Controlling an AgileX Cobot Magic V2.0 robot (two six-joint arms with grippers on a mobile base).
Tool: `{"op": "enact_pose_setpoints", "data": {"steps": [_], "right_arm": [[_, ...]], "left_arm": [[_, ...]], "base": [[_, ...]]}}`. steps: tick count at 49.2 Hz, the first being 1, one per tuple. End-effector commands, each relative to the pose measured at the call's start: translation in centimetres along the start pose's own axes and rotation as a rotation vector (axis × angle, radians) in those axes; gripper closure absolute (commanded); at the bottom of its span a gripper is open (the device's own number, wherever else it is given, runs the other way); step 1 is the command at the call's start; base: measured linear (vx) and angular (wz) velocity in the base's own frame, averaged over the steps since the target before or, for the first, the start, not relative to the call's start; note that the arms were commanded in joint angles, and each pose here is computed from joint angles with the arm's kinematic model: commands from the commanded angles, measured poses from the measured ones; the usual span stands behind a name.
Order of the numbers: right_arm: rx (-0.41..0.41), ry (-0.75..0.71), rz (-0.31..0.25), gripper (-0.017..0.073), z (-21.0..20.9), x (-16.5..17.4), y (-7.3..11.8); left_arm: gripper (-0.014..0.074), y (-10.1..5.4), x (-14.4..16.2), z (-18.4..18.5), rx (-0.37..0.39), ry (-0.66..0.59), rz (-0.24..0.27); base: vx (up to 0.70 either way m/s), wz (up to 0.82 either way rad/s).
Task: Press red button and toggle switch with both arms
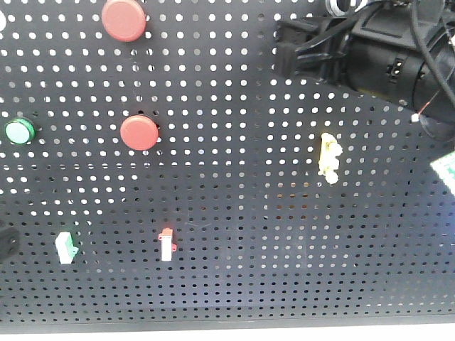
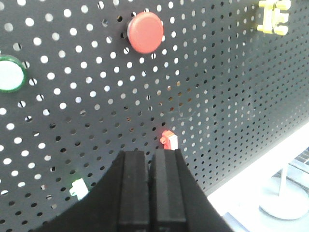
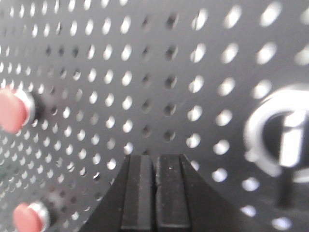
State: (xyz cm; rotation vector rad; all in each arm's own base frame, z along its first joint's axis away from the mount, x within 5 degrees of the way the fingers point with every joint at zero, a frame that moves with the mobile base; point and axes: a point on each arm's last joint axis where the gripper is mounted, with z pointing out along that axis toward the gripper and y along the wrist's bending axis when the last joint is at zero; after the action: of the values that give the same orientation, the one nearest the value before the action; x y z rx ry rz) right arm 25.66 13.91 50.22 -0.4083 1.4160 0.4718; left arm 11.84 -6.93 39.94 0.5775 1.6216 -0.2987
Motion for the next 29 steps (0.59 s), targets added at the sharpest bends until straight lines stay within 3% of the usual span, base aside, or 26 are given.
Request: {"op": "enact_pose_setpoints", "data": {"steps": [1, 14, 21, 29], "right_arm": [[0.086, -0.118, 0.034, 0.0562, -1.3, -2.5, -1.6], [0.177, -0.11, 0.023, 0.0562, -3.0, -3.2, -4.4], [0.141, -0.062, 0.012, 0.0562, -3.6, -3.2, -3.9], [0.113, 0.029, -0.046, 0.0562, -4.5, -2.2, -3.4]], "left_arm": [[0.0591, 0.3, -1.5, -0.6, -0.02, -0.106, -0.019], [0.0591, 0.2, -1.5, -0.6, -0.019, -0.101, -0.02], [0.0591, 0.2, -1.5, -0.6, -0.019, -0.101, -0.02], [0.0591, 0.2, -1.2, -0.5, -0.014, -0.074, -0.015]], "base": [[0.0, 0.0], [0.0, 0.0], [0.0, 0.0], [0.0, 0.0]]}}
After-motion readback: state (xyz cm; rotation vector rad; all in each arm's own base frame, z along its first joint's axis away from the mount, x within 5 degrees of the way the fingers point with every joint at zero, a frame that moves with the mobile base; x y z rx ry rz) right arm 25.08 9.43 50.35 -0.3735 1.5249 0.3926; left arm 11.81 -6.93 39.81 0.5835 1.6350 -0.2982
